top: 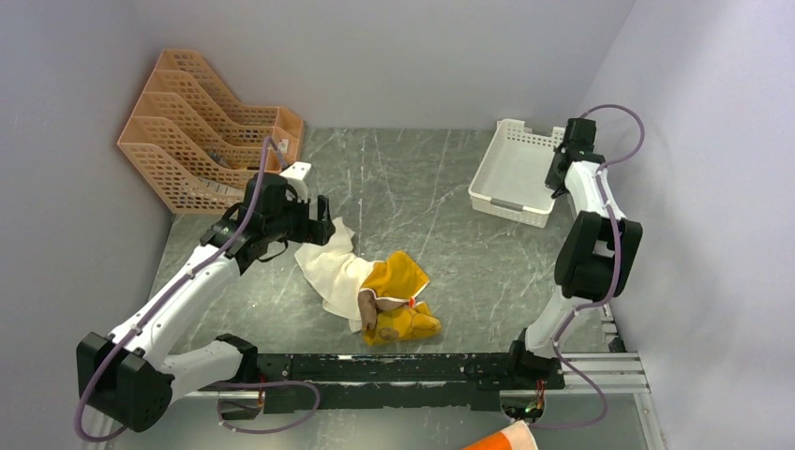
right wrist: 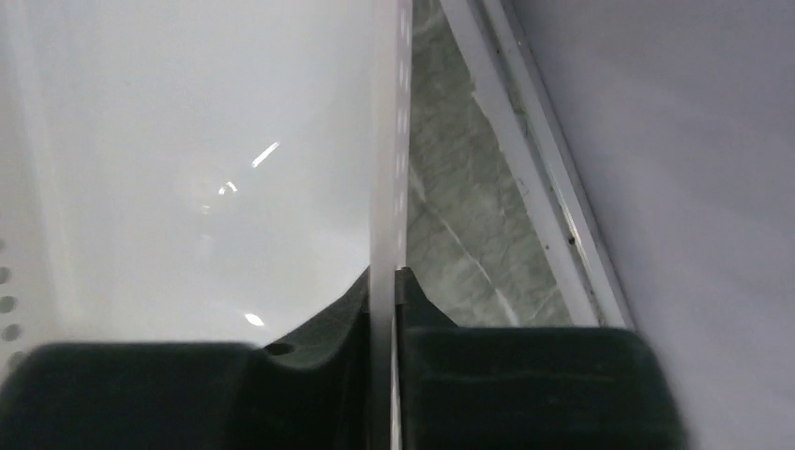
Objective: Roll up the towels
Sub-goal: Move the bin to the corner of the board.
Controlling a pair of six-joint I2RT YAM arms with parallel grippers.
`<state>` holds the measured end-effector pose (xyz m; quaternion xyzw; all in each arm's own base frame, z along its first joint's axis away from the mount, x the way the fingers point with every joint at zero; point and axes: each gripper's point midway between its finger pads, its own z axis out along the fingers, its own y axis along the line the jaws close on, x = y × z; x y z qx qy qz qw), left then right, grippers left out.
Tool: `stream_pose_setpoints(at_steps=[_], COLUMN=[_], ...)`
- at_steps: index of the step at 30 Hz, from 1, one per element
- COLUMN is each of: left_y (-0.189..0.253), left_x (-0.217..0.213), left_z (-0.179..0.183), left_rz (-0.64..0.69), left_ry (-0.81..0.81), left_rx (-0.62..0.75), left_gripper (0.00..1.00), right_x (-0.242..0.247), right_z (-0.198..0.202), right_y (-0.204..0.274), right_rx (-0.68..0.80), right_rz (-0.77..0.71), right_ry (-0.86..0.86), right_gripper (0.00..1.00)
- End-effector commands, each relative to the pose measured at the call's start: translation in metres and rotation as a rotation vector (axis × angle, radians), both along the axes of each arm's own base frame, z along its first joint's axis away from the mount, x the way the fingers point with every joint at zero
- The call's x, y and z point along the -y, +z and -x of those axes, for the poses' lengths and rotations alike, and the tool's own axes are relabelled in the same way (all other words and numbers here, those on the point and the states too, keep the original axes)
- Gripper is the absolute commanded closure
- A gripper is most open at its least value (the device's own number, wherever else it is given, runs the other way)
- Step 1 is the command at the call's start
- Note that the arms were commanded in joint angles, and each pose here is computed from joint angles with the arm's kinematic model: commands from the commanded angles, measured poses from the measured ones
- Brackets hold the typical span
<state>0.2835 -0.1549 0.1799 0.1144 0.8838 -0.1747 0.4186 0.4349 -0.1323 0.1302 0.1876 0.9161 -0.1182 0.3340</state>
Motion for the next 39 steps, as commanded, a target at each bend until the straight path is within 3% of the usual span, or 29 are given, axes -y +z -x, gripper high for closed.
stream_pose_setpoints(at_steps=[1, 3, 6, 8, 11, 15, 19, 22, 34, 36, 39], left_y=[0.024, 0.027, 0.028, 0.027, 0.023, 0.020, 0.017, 0.017, 0.003, -0.001, -0.004], left_x=[0.011, 0.010, 0.010, 0.011, 0.013, 0.015, 0.014, 0.011, 0.007, 0.008, 0.008], left_z=[-0.008, -0.010, -0.011, -0.010, -0.008, -0.006, -0.005, -0.001, 0.014, 0.015, 0.015], left_rz=[0.003, -0.011, -0.003, 0.007, 0.030, 0.060, 0.064, 0.052, 0.061, 0.058, 0.052], left_ry=[-0.065, -0.068, -0.066, -0.062, -0.056, -0.046, -0.036, -0.034, -0.037, -0.044, -0.049], left_rx=[0.025, 0.029, 0.039, 0.035, 0.022, 0.022, 0.012, 0.008, -0.018, -0.027, -0.034], left_gripper=[0.04, 0.04, 0.04, 0.04, 0.04, 0.04, 0.04, 0.04, 0.04, 0.04, 0.04], right_x=[0.021, 0.032, 0.039, 0.036, 0.014, -0.061, -0.129, -0.154, -0.175, -0.175, -0.175], right_z=[-0.014, -0.010, -0.008, -0.013, -0.024, -0.044, -0.068, -0.082, -0.082, -0.076, -0.072], right_y=[0.002, -0.002, 0.011, 0.035, 0.081, 0.112, 0.077, 0.046, -0.052, -0.063, -0.071], right_rx=[-0.030, -0.060, -0.038, 0.043, 0.184, 0.263, 0.200, 0.119, -0.087, -0.102, -0.109], right_rz=[-0.006, 0.023, 0.052, 0.060, 0.067, 0.101, -0.019, -0.036, -0.016, -0.014, -0.011], right_ry=[0.016, -0.052, -0.114, -0.114, -0.081, 0.060, 0.175, 0.178, 0.109, 0.112, 0.140], right_gripper=[0.79, 0.54, 0.36, 0.30, 0.29, 0.22, 0.22, 0.20, 0.20, 0.27, 0.55])
